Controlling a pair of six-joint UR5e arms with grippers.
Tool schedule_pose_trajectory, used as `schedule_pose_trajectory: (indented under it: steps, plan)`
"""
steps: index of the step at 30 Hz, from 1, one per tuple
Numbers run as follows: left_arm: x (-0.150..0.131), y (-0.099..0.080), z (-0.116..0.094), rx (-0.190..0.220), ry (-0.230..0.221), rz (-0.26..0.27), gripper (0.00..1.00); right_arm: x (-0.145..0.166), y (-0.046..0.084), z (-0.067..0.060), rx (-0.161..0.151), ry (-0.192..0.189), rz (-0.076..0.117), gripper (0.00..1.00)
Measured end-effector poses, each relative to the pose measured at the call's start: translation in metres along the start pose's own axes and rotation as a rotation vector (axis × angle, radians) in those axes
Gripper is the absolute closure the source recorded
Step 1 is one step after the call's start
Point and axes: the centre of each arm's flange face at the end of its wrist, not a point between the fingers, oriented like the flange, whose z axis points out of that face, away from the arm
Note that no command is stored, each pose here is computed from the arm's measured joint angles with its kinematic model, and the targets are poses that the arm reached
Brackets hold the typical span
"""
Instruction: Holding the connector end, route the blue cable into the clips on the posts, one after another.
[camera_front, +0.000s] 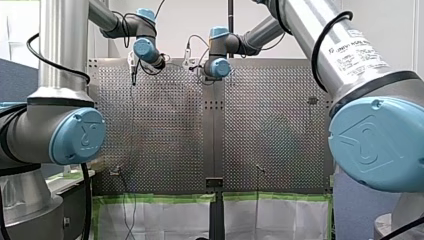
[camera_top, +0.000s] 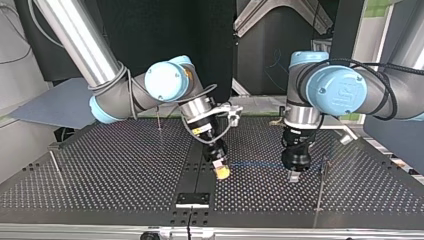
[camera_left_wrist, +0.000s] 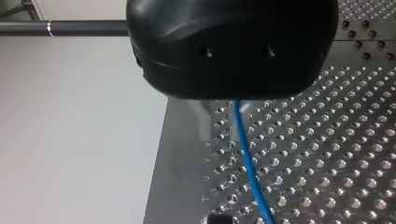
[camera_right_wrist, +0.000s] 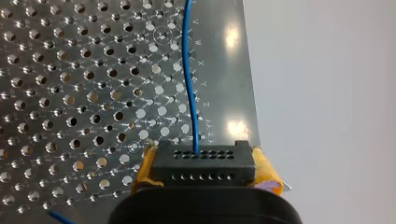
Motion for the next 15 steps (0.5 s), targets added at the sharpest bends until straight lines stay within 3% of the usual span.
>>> schedule_pose_trajectory:
  steps: [15]
  plan:
    - [-0.0002, 0.0025, 0.0011, -0.004, -0.001, -0.015, 1.00, -0.0008, 0.0074, 0.0003, -0.010, -0.006, -0.002, 1.00]
